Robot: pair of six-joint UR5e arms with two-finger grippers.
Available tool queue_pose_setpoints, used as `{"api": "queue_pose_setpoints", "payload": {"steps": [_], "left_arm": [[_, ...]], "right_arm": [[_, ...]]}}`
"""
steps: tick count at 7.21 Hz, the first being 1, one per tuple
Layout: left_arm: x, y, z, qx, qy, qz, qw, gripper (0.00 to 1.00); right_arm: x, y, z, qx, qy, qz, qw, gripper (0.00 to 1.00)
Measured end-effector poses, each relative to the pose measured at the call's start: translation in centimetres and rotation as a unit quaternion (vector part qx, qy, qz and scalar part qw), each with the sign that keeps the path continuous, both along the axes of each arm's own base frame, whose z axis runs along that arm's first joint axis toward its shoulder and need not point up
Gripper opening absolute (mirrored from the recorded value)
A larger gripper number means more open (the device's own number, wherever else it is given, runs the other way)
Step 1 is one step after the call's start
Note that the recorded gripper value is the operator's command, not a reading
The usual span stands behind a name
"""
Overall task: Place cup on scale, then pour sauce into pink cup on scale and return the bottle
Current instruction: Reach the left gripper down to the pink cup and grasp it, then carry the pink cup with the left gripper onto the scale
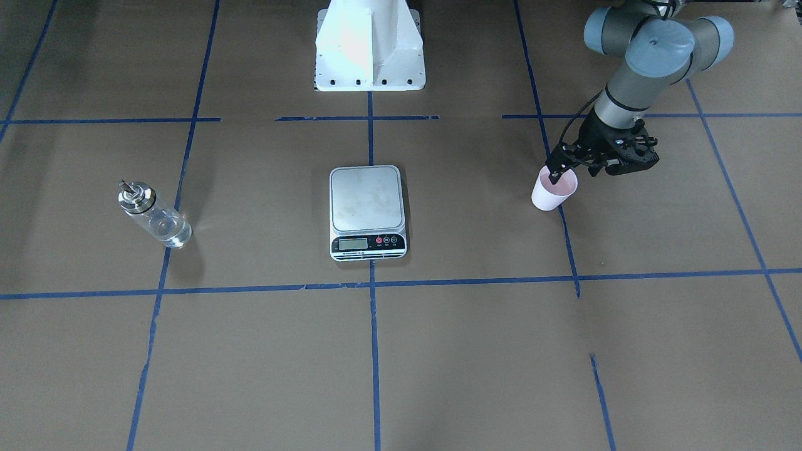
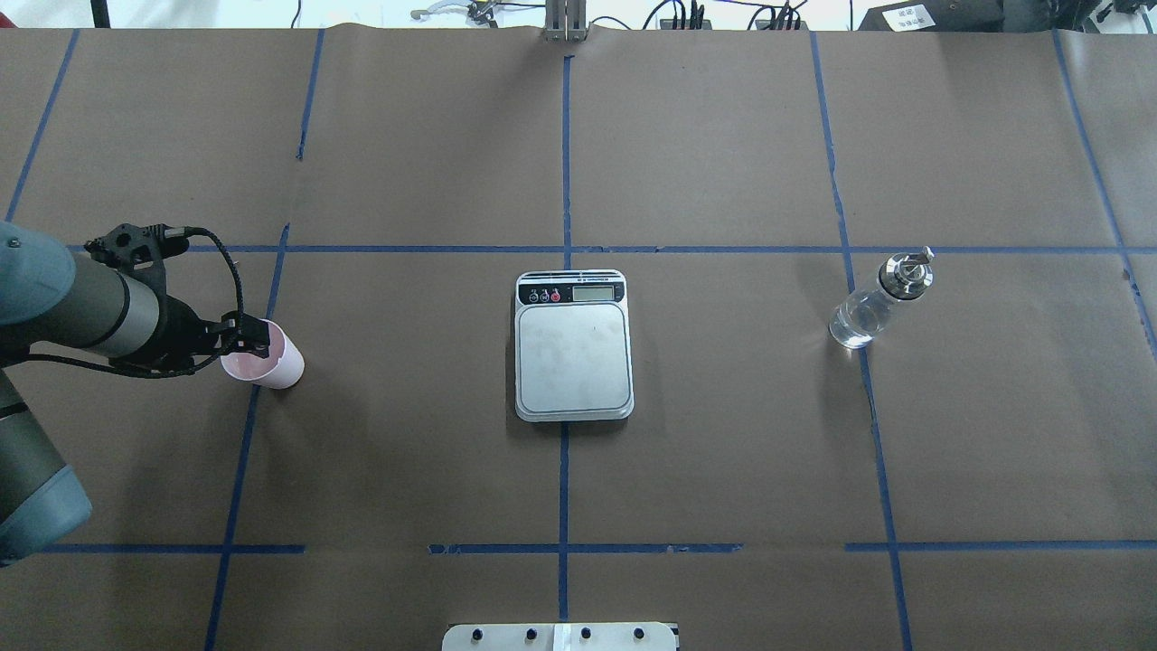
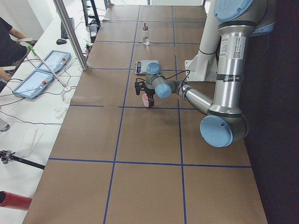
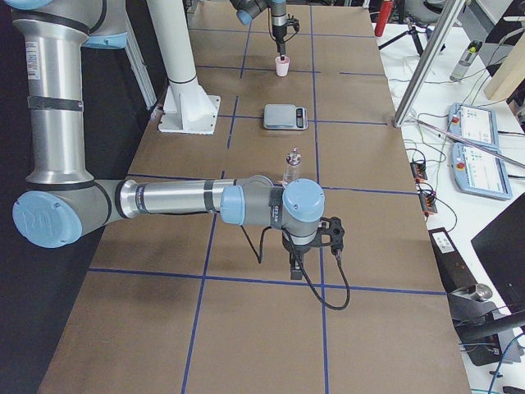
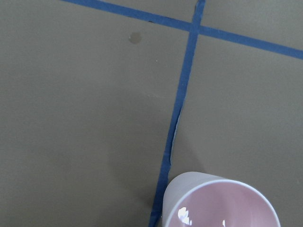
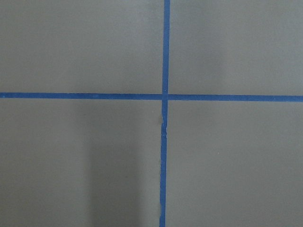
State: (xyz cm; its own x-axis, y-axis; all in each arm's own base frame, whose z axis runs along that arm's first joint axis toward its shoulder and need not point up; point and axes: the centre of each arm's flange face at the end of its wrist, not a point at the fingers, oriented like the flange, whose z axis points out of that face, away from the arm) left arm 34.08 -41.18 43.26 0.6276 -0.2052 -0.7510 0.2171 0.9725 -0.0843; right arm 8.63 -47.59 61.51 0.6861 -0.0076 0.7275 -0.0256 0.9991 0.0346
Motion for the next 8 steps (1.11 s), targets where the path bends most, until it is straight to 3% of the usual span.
{"api": "queue_pose_setpoints", "payload": {"steps": [2,3,8], "left_arm": [[0.4,-0.2,0.2,-0.001,-0.002,0.002,1.0,0.18],[0.5,-0.2,0.2,0.0,-0.002,0.002,1.0,0.0],[-0.4,0.4,-3.0,-0.004,0.004,-0.002,1.0,0.0]], "right_arm": [[0.0,0.0,0.0,0.0,0.0,0.0,1.0,1.0],[0.0,-0.1,-0.1,0.0,0.0,0.001,1.0,1.0],[0.0,-0.3,-0.4,0.004,0.0,0.0,1.0,1.0]]}}
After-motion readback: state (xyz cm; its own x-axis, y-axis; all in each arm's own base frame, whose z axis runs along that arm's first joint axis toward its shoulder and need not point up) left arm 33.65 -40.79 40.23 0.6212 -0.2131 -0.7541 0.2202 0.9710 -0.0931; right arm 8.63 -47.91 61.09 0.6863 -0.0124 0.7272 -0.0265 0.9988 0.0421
